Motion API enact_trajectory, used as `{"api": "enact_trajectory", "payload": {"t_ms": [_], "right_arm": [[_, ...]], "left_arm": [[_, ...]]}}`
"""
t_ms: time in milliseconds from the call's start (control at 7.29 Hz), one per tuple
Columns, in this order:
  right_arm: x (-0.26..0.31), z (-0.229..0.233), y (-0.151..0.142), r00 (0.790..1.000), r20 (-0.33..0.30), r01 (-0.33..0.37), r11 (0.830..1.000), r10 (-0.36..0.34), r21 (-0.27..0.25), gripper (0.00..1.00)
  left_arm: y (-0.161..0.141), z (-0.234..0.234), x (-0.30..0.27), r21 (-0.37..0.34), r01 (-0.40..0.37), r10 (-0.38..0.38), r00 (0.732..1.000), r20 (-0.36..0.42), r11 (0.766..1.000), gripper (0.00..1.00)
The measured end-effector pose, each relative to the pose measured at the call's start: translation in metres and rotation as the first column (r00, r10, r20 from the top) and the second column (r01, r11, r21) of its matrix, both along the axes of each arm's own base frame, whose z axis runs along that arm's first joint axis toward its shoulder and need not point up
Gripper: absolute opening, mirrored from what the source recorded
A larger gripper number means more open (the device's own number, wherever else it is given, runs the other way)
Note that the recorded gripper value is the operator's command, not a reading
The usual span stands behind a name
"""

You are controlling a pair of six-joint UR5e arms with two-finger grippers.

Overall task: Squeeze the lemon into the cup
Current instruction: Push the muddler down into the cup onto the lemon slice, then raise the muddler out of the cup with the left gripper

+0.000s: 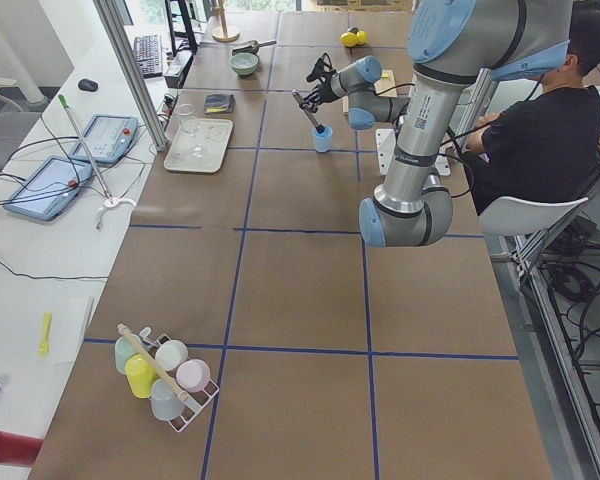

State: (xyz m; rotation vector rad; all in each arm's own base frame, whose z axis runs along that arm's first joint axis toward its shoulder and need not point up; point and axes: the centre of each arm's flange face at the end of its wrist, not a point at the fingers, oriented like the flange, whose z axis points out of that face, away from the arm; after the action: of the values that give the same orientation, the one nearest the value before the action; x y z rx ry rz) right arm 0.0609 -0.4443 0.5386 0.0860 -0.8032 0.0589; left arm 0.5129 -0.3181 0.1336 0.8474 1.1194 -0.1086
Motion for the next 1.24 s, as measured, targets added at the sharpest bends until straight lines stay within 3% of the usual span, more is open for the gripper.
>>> {"api": "enact_trajectory", "payload": {"t_ms": [686, 961, 1235], "right_arm": [[0.000, 0.000, -0.001, 1.000, 0.000, -0.001, 1.000, 0.001, 0.000, 1.00], [0.000, -0.001, -0.003, 1.000, 0.000, -0.001, 1.000, 0.001, 0.003, 1.00], [0.000, -0.001, -0.003, 1.000, 0.000, 0.000, 1.000, 0.000, 0.002, 1.00]], "left_arm": [[-0.005, 0.024, 0.027, 0.004, -0.002, 0.002, 1.000, -0.011, 1.000, 0.00], [-0.002, 0.006, 0.006, 0.031, -0.002, 0.004, 0.999, -0.047, 1.000, 0.00], [-0.008, -0.013, -0.041, 0.101, 0.020, -0.013, 0.998, -0.066, 0.995, 0.00]]}}
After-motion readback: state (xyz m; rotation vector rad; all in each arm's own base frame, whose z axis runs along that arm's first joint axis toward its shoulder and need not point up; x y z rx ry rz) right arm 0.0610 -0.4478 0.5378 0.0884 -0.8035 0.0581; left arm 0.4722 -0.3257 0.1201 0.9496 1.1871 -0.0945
